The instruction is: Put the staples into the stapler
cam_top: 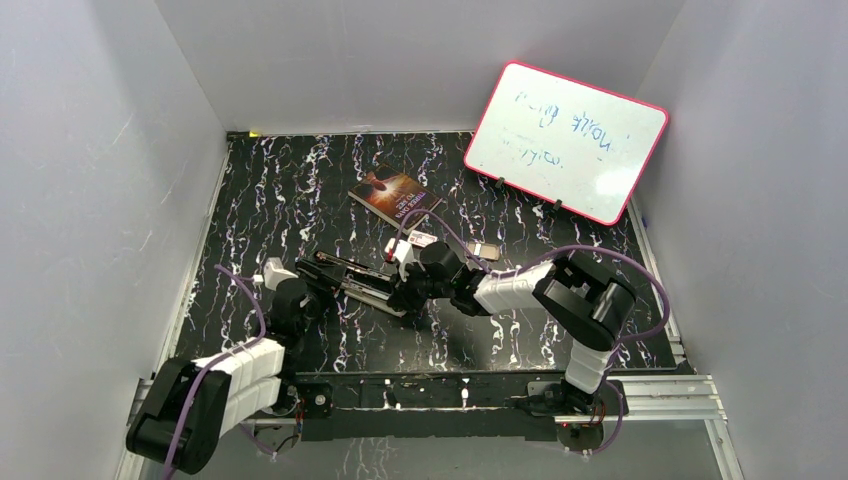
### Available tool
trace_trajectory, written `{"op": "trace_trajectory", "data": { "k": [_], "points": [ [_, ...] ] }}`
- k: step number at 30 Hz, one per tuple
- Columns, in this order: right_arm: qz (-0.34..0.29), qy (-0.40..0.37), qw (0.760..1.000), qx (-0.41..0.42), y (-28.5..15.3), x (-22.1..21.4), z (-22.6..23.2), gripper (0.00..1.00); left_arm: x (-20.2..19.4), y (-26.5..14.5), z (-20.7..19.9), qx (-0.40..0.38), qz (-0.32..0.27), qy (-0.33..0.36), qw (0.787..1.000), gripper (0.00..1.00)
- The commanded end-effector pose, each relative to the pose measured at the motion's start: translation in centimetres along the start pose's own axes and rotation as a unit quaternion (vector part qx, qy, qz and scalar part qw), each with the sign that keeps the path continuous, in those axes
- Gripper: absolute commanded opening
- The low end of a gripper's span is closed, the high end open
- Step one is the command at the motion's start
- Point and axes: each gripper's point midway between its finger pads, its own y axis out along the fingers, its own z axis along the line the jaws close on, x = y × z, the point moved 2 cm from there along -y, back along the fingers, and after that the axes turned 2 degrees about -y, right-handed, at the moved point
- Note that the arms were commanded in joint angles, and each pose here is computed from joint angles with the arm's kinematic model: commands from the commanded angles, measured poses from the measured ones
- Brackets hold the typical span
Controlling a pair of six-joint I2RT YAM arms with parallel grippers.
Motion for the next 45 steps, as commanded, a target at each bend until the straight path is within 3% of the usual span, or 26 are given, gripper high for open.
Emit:
{"op": "trace_trajectory", "data": {
  "k": [1,9,21,32,45],
  "points": [
    [0.024,-0.005,0.998,0.066,-0.8,-1.2,2.2,0.0,-0.4,-0.1,-0.2,-0.032,0.007,0.008,0.999,0.68],
    [0.024,-0.011,0.998,0.065,-0.2,-1.1,1.9,0.0,-1.6,-1.2,-2.8,-0.113,0.052,0.062,0.99,0.54],
    [0.041,-0.019,0.997,0.062,0.3,-1.9,1.5,0.0,-1.3,-1.4,-5.1,-0.163,0.053,0.14,0.975,0.4],
    [0.042,-0.051,0.996,0.053,0.3,-2.1,0.4,0.0,-3.3,-1.5,-5.7,-0.182,0.118,0.256,0.942,0.48],
    [0.028,-0.067,0.993,0.093,-0.1,-1.9,-1.5,0.0,-5.8,-1.9,-4.3,-0.122,0.117,0.444,0.88,0.52]
  ]
}}
